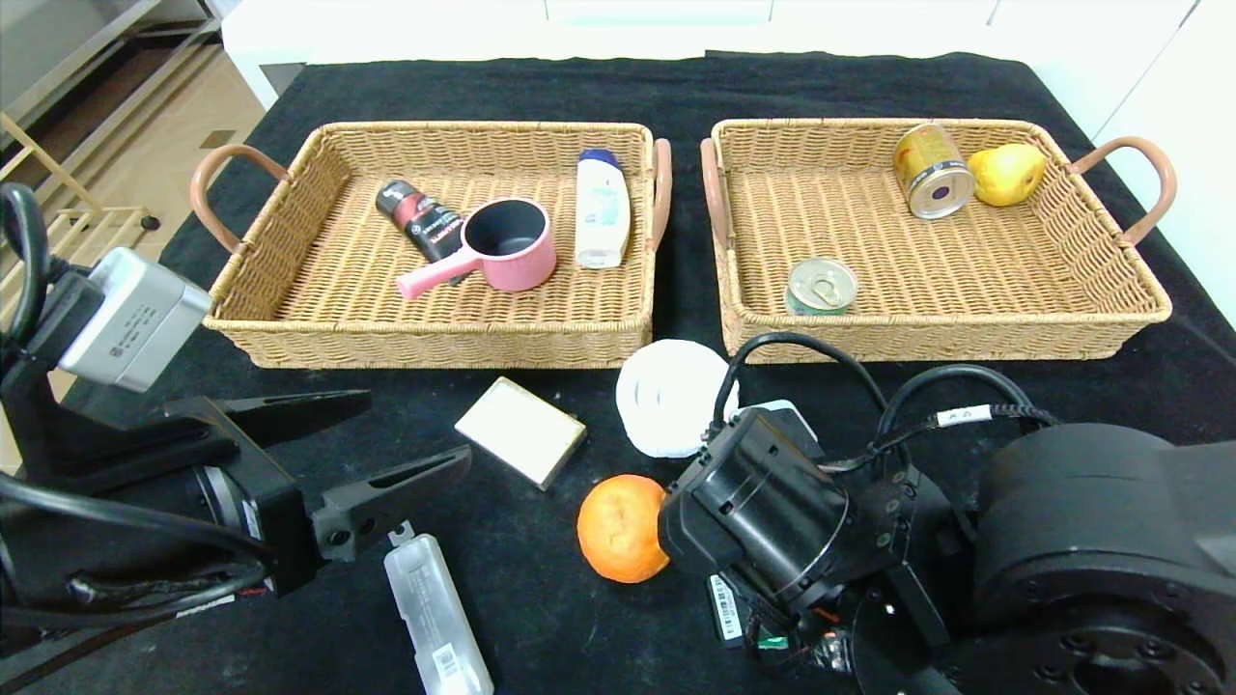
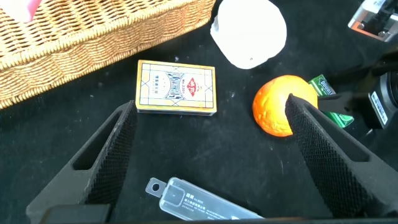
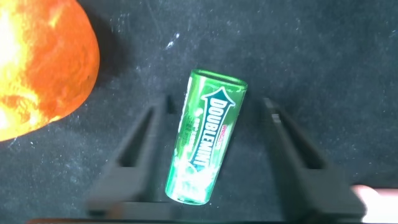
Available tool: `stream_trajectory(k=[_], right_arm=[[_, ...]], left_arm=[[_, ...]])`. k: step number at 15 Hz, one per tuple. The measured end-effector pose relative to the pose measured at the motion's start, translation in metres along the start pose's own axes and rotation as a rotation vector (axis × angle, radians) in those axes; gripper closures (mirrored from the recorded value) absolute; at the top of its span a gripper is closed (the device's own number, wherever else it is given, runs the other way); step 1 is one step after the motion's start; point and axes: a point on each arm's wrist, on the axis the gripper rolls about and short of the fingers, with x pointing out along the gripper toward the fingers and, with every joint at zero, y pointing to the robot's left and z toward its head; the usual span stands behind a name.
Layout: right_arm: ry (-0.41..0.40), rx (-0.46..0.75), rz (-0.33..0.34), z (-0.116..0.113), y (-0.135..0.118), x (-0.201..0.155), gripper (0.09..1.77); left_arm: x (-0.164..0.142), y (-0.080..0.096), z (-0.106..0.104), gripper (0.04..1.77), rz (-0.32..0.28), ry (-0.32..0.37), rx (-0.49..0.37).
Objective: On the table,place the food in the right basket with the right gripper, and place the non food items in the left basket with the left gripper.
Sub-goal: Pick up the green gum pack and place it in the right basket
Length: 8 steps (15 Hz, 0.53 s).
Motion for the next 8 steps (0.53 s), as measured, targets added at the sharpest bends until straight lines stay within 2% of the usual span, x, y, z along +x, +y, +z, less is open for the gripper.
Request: stream_trajectory(k=[2,3,4,8], right_arm=[[0.003,-0.002,-0.001,-0.0006,0.0,0.0005,1.06],[0.003,-0.002,-0.001,-0.0006,0.0,0.0006,1.21],[0.004,-0.004,-0.002,-0.0012,0.0001,0.0006,1.27],[0.005,-0.006,-0.005,-0.0023,-0.0002,0.001,1.27]], left_arm=[[0.0,0.0,-0.0002,0.09,0.0,0.001,0.0],[0.0,0.0,-0.0004,0.09,0.0,0.001,0.0],[0.0001,0.0,-0.0003,0.09,0.0,0.001,0.0],[0.001,0.0001,-0.0014,0.09,0.0,0.007,-0.001]])
